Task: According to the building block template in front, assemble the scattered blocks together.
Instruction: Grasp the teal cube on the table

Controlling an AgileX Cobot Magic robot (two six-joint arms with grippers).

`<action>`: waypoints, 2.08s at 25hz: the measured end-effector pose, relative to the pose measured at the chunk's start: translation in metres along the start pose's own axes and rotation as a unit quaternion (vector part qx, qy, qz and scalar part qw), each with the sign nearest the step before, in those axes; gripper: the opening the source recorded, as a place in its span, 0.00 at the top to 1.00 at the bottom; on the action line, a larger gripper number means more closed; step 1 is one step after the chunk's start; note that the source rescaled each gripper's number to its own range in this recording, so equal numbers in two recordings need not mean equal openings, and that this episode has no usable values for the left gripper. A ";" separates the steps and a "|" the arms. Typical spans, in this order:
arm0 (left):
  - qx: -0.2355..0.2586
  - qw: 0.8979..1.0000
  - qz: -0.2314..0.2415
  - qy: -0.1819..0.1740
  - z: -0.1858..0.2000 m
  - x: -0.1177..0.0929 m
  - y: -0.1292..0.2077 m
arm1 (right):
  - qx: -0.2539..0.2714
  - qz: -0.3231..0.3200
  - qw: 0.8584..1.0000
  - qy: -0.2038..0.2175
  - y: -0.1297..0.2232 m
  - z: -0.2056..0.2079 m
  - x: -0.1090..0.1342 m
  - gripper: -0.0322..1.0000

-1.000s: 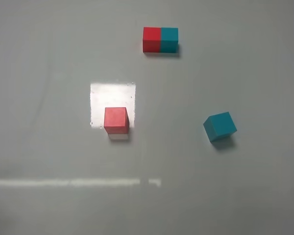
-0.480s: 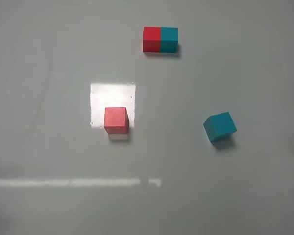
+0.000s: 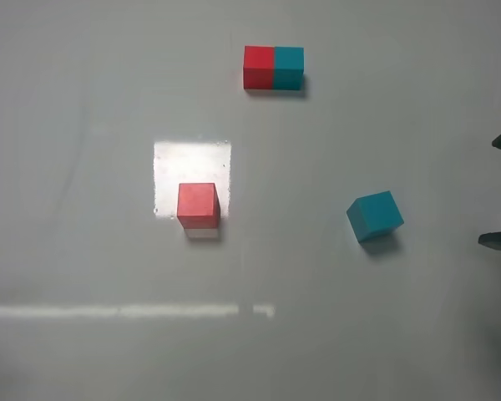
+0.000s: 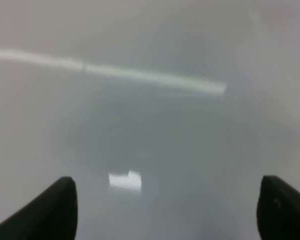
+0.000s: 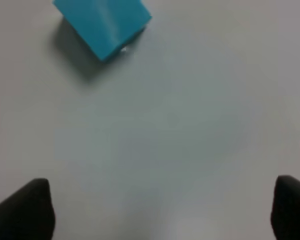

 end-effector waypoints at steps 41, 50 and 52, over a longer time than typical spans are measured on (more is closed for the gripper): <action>0.000 1.000 0.001 0.000 0.000 0.000 0.000 | 0.049 0.210 0.974 -0.073 -0.070 -0.104 0.030 0.18; 0.000 1.000 0.001 0.000 0.000 0.000 0.000 | 0.053 0.211 0.973 -0.081 -0.070 -0.111 0.034 0.56; 0.000 1.000 0.001 0.000 0.000 0.000 0.000 | 0.053 0.209 0.973 -0.080 -0.070 -0.111 0.034 0.71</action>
Point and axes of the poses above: a point on each arm's last joint axis where the gripper is mounted, z pointing back along that axis away from the gripper, x along the wrist's bending axis when the last joint is at zero, y = z × x, the point moved 10 cm from there along -z, pointing out along that axis toward the gripper, and after that the axes turned 9 degrees about z, right-handed, at the moved point
